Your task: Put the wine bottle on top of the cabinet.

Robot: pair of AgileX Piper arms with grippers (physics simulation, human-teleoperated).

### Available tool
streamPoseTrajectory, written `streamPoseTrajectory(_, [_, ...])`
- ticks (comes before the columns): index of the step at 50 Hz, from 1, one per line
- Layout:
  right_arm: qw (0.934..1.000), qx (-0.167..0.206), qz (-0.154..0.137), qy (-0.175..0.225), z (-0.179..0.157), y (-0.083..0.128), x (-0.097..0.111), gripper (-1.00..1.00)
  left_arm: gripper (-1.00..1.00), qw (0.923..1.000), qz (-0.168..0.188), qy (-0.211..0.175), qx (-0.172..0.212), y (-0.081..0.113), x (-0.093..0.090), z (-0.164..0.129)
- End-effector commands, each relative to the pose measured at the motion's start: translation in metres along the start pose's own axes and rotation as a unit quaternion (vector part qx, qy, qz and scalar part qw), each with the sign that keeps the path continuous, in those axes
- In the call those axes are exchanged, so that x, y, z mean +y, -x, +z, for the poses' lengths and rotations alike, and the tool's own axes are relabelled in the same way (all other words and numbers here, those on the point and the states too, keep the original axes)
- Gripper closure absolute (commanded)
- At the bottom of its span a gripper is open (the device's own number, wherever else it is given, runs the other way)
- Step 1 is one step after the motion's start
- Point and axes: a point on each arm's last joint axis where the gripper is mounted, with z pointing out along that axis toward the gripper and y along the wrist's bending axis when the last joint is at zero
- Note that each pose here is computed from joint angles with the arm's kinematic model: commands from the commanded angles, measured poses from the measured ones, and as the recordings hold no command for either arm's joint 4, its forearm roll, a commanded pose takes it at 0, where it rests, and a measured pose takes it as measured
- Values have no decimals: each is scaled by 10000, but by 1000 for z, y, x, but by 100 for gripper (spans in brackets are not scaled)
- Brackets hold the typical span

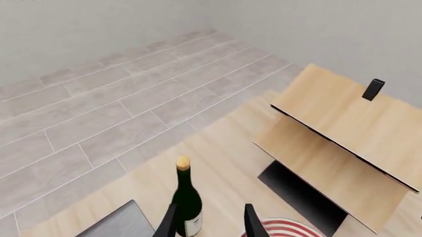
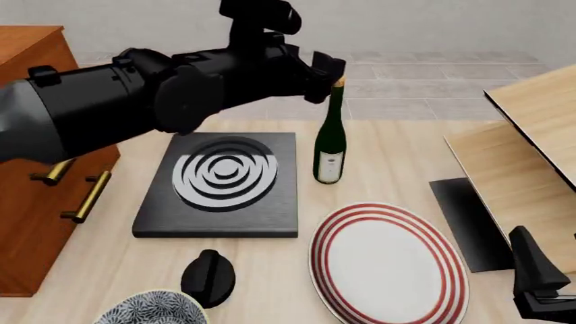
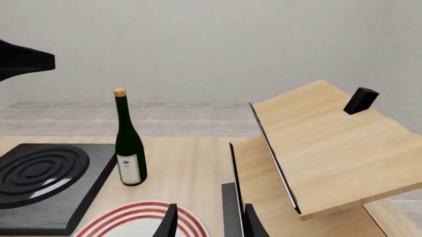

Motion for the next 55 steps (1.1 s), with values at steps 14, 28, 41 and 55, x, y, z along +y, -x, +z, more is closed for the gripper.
streamPoseTrajectory(14, [10000,0,-1,-1,0,0,0,-100,-100,9999,15,106,133,-10,9,35])
streamPoseTrajectory(28, [10000,2,1,0,0,0,0,-100,-100,9995,40,200,244,-17,18,60])
streamPoseTrajectory(41, [10000,0,-1,2,0,0,0,-100,-100,9990,44,305,315,-22,28,71])
streamPoseTrajectory(55, [10000,-2,0,1,0,0,0,-100,-100,9985,73,382,390,-33,36,80])
